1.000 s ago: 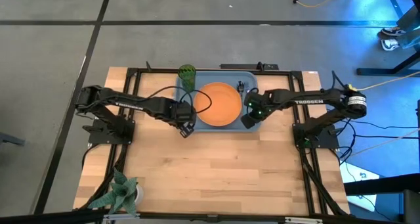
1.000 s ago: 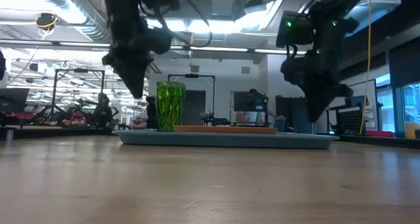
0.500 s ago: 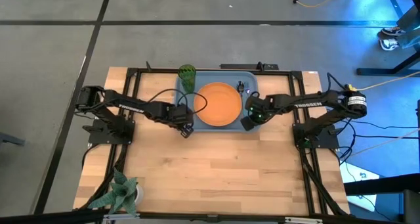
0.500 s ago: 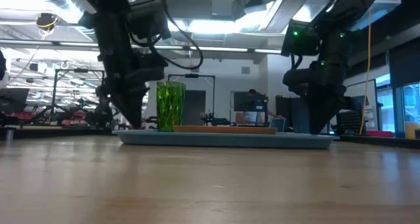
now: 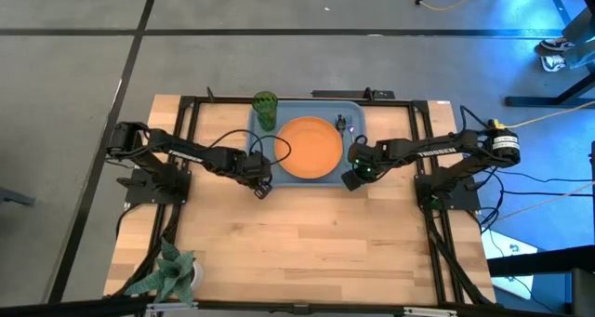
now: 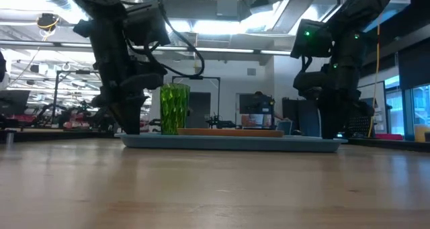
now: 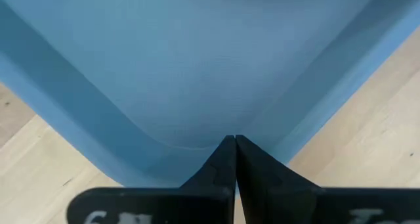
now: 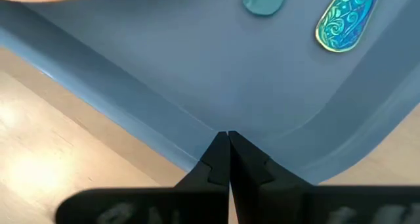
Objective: Pick and place plate/cup/fork/spoon on tray
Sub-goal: Move the blue tray to the center of the table
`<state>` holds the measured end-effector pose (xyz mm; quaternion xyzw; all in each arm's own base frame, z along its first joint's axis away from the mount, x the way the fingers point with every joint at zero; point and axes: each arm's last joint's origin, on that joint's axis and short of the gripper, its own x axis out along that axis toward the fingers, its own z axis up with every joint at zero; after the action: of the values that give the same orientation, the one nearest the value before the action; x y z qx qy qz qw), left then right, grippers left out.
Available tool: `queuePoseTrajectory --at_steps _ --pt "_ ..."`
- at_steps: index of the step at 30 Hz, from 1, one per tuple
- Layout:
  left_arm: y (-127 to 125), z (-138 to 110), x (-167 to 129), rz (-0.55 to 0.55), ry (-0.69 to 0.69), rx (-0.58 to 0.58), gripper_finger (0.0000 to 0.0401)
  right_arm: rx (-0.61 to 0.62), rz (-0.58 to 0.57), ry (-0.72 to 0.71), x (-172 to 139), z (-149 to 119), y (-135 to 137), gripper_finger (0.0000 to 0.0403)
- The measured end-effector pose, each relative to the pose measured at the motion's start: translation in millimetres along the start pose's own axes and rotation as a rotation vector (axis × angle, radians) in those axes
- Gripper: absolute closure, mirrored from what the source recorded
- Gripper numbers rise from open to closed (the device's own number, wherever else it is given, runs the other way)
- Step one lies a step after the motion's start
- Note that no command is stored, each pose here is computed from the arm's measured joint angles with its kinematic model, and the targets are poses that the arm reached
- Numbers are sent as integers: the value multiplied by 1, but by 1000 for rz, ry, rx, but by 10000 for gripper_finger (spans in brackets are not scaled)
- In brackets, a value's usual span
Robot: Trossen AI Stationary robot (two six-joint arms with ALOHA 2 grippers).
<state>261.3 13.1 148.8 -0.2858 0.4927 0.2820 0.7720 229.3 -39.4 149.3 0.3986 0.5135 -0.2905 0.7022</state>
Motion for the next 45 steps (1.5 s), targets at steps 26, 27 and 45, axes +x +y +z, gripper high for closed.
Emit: queuePoseTrajectory --at_steps 26,27,45 --pt "-16 -19 -4 -34 42 59 401 -30 11 33 1 -21 15 402" --pt "-17 -20 -4 -39 47 63 401 -32 12 35 1 -22 16 402" --pt "-37 -48 -11 -82 81 75 401 -42 36 94 1 -53 34 402"
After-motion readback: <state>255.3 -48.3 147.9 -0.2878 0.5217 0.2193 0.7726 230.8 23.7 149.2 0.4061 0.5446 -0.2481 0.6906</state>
